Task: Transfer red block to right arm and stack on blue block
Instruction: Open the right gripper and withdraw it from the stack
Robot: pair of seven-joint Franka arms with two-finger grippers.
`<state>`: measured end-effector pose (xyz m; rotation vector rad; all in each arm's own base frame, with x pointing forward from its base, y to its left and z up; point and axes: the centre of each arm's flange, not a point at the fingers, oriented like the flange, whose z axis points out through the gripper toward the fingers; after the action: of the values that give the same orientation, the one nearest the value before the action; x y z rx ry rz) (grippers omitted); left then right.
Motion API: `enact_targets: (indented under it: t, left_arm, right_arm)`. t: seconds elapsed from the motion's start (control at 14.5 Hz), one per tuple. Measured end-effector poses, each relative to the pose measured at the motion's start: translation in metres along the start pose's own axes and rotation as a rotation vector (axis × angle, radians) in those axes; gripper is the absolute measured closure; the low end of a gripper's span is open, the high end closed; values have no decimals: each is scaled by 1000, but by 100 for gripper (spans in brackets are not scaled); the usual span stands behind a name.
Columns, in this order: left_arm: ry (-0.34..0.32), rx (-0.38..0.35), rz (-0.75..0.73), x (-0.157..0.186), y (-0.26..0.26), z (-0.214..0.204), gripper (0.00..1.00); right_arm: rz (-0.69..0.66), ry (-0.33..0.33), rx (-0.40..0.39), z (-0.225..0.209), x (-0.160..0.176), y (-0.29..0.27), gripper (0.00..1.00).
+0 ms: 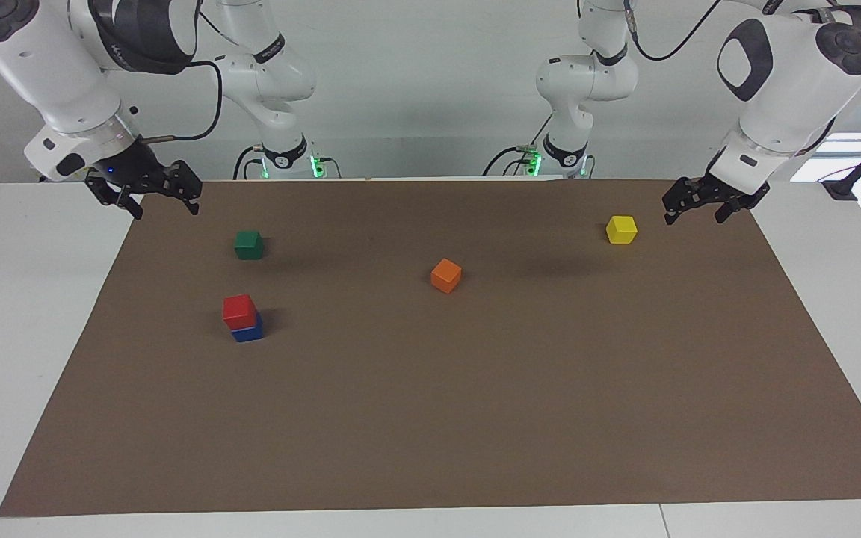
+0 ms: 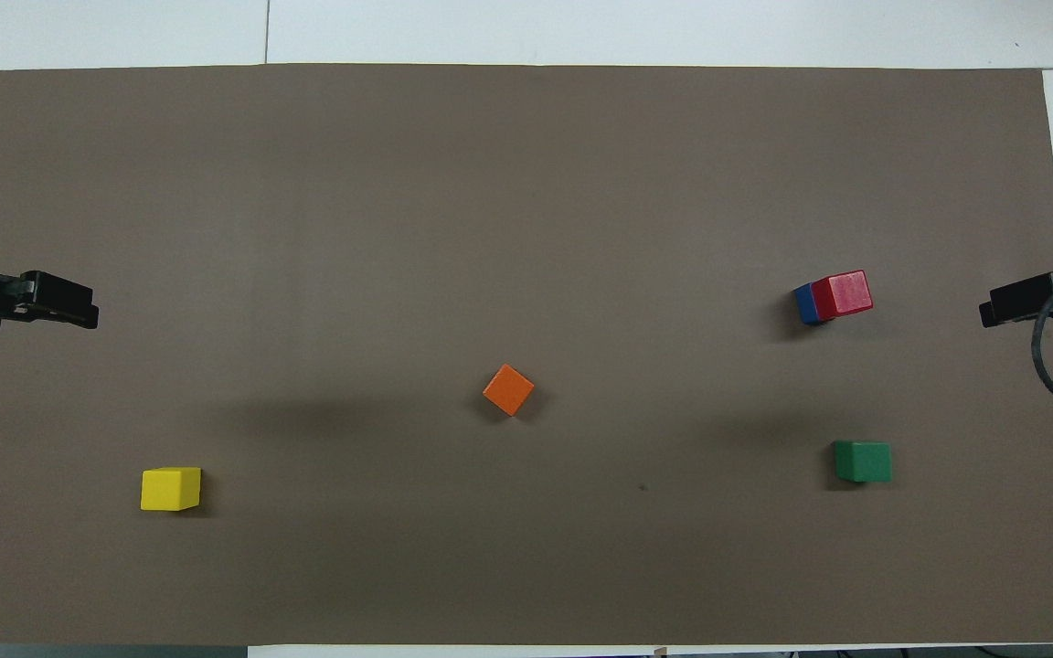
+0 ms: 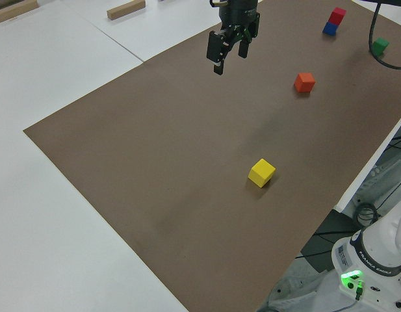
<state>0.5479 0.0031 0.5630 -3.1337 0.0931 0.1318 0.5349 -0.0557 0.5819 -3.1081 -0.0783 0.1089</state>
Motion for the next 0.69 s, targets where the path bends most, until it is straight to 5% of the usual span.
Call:
enact_targets:
  t: [0.69]
  left_arm:
    - [0,0,0,0,0,0,0]
  right_arm:
    - [-1,5,-37,-2,1,4,0]
